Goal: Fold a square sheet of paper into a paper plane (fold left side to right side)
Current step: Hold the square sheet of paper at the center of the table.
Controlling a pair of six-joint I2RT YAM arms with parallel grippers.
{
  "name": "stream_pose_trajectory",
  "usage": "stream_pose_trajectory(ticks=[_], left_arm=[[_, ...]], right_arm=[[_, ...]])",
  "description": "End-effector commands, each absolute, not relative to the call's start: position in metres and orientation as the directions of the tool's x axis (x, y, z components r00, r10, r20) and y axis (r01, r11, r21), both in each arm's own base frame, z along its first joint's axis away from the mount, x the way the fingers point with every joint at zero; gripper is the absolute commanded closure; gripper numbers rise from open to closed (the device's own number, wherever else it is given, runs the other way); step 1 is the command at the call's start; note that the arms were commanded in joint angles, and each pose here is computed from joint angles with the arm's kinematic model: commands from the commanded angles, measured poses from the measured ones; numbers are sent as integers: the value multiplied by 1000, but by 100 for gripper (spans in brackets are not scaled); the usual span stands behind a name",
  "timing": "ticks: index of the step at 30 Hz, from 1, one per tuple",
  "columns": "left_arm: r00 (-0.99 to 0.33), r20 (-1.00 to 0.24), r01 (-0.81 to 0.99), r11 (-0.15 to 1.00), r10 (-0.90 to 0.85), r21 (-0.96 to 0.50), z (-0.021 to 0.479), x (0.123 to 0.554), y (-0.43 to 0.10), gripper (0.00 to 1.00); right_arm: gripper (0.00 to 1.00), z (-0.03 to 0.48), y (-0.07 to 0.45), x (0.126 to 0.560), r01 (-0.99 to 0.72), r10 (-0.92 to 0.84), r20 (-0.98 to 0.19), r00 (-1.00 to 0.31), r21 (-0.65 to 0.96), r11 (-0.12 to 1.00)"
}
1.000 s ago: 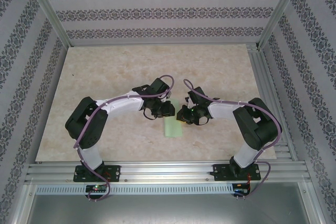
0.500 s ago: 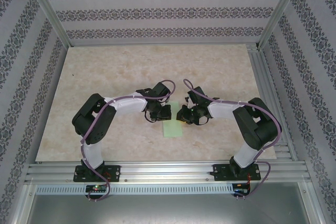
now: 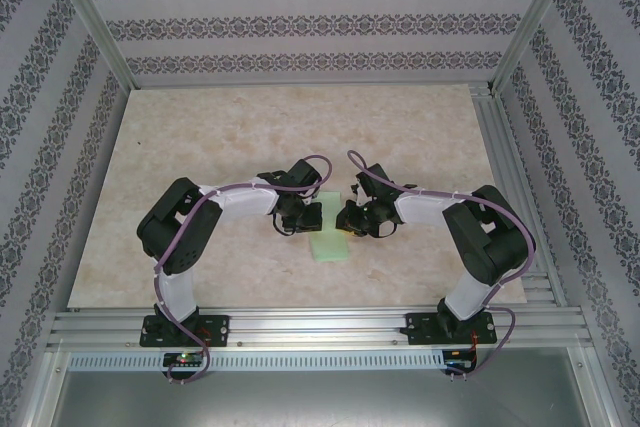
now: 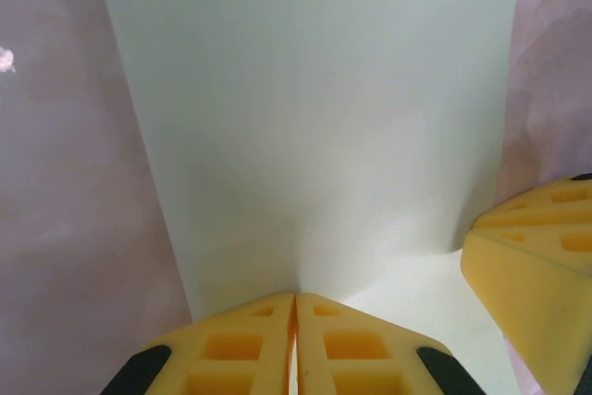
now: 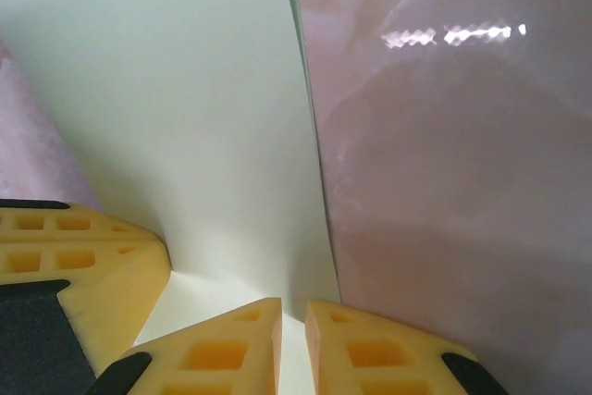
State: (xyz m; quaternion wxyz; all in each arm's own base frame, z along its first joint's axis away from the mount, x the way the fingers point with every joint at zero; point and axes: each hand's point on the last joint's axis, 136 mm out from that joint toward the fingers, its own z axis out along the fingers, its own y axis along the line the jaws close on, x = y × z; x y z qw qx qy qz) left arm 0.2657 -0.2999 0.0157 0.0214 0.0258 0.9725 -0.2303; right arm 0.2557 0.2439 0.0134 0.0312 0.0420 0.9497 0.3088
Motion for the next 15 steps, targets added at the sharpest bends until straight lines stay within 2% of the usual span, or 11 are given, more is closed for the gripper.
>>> stream_pose_trajectory(ticks=[1, 6, 15], left_arm=[[-999, -4, 35, 934, 36, -355, -13, 256, -273, 88], [-999, -5, 39, 933, 39, -357, -14, 257, -275, 88], [-999, -10, 51, 934, 51, -353, -14, 256, -279, 88]], right_arm=[[82, 25, 243, 260, 38, 108, -80, -991, 605, 796], [81, 69, 253, 283, -17, 123, -147, -981, 708, 706], [82, 63, 282, 322, -2, 154, -135, -979, 760, 650]])
